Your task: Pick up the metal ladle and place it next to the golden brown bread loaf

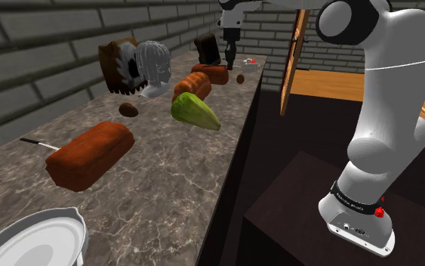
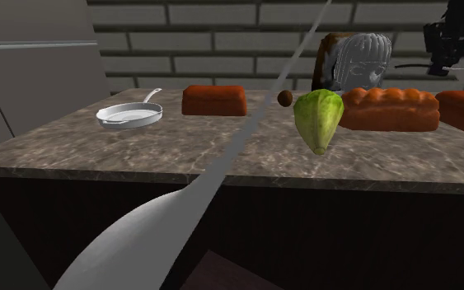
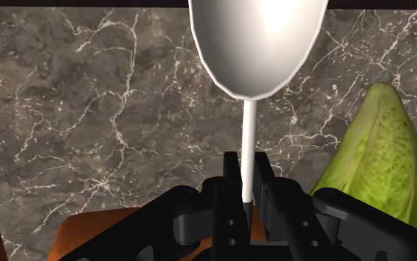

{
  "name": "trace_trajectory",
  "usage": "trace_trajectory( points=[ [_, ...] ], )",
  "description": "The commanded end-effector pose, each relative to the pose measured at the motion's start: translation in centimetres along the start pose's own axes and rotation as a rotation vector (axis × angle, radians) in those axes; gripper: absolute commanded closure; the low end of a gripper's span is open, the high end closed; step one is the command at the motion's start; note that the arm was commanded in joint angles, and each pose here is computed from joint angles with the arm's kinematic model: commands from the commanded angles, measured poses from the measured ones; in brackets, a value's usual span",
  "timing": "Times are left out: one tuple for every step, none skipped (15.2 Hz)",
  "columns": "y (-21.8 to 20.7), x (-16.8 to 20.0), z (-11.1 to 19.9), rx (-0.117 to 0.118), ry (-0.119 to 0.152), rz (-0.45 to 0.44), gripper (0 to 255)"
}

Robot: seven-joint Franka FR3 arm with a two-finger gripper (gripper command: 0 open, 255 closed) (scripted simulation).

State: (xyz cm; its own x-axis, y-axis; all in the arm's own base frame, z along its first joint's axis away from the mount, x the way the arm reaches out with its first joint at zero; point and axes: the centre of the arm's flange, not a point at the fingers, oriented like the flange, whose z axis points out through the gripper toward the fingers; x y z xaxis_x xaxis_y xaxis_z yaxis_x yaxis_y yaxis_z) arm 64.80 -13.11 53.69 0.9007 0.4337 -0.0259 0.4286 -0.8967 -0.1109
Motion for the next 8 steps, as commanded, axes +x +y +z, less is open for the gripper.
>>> trace_trajectory(
  points=[
    [2.5,-0.6,-0.4,0.000,0.000,-0.001,255],
    [3.8,-0.9,-0.5,0.000,0.000,-0.001,255],
    [5.1,-1.1,-0.7,0.000,0.000,-0.001,255],
    [6.4,-1.4,-0.8,0.000,0.000,-0.001,255],
    [7.7,-1.6,-0.9,0.000,0.000,-0.001,255],
    [8.8,-1.9,-1.0,0.000,0.000,-0.001,255],
    [8.8,-1.8,-0.5,0.000,0.000,-0.001,255],
    [8.9,-1.8,0.0,0.000,0.000,-0.001,255]
  ],
)
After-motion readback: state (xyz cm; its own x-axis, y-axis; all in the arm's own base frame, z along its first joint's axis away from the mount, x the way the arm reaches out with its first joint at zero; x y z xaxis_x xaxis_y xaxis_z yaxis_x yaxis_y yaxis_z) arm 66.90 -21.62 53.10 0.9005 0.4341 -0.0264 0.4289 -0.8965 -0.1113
